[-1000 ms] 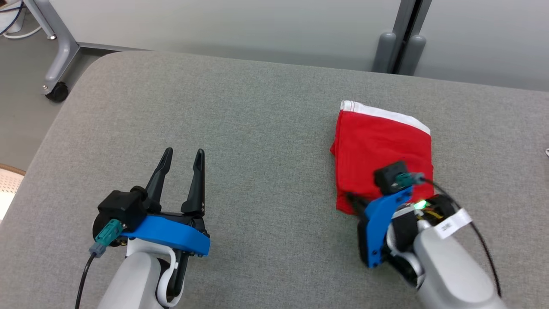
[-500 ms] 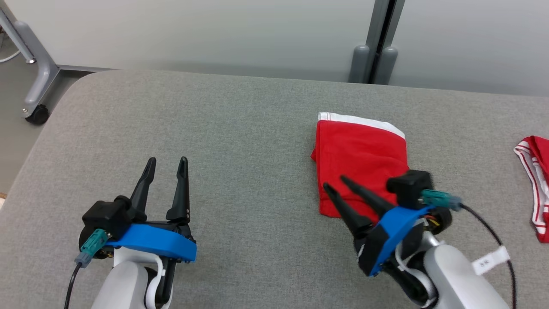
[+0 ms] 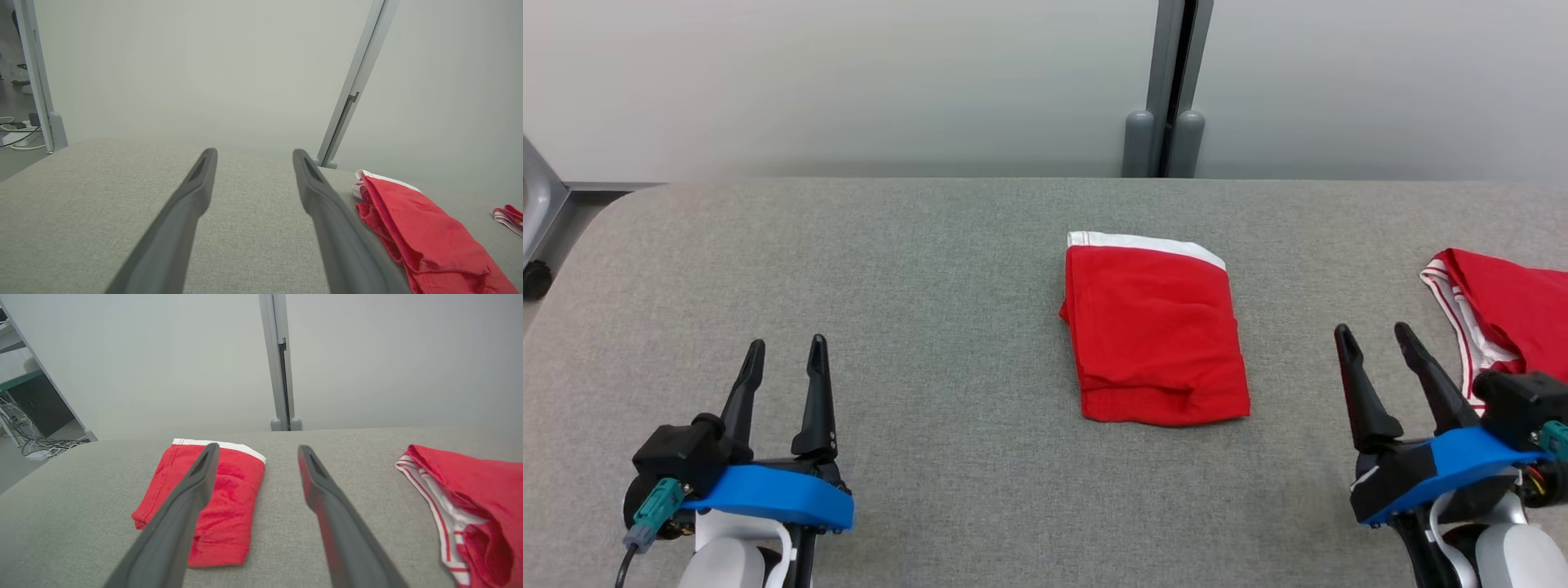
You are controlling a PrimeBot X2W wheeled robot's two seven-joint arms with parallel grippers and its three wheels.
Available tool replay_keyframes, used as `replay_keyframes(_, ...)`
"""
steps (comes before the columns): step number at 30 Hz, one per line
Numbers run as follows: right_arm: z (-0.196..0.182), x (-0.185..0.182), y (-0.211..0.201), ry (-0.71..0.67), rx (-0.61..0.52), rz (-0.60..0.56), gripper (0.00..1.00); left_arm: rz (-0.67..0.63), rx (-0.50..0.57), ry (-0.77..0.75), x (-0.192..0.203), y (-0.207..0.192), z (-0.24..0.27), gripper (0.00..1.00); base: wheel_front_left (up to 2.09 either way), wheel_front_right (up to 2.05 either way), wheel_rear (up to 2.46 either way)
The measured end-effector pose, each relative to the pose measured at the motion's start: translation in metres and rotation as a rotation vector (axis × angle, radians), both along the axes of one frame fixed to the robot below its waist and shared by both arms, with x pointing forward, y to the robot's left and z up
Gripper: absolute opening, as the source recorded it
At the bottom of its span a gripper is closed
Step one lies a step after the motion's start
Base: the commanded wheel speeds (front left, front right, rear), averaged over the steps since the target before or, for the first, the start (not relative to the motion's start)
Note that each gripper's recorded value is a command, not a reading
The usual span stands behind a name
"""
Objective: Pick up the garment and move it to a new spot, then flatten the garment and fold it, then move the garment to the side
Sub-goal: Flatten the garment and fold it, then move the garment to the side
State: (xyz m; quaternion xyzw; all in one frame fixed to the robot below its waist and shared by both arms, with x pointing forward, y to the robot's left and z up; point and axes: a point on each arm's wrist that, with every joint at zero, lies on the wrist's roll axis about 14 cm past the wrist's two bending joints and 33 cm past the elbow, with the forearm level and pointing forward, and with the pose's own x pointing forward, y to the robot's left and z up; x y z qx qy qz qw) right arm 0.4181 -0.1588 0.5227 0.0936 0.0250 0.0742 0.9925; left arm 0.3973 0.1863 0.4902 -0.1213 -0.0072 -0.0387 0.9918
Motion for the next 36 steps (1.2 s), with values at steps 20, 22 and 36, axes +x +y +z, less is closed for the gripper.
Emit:
replay_keyframes(20, -0.012, -0.024, -0.034, -0.016, -0.022, -0.111, 1.00, -0.006, 0.037, 0.052, -0.013, -0.001, -0.017, 1.00, 0.00, 0.00, 0.00)
replay_keyframes(22, -0.017, -0.025, -0.032, -0.006, -0.024, -0.105, 1.00, -0.001, 0.036, 0.064, -0.016, 0.001, -0.020, 1.00, 0.00, 0.00, 0.00)
replay_keyframes(36, -0.027, -0.023, -0.027, 0.019, -0.025, -0.092, 1.00, 0.004, 0.039, 0.080, -0.017, 0.002, -0.026, 1.00, 0.00, 0.00, 0.00)
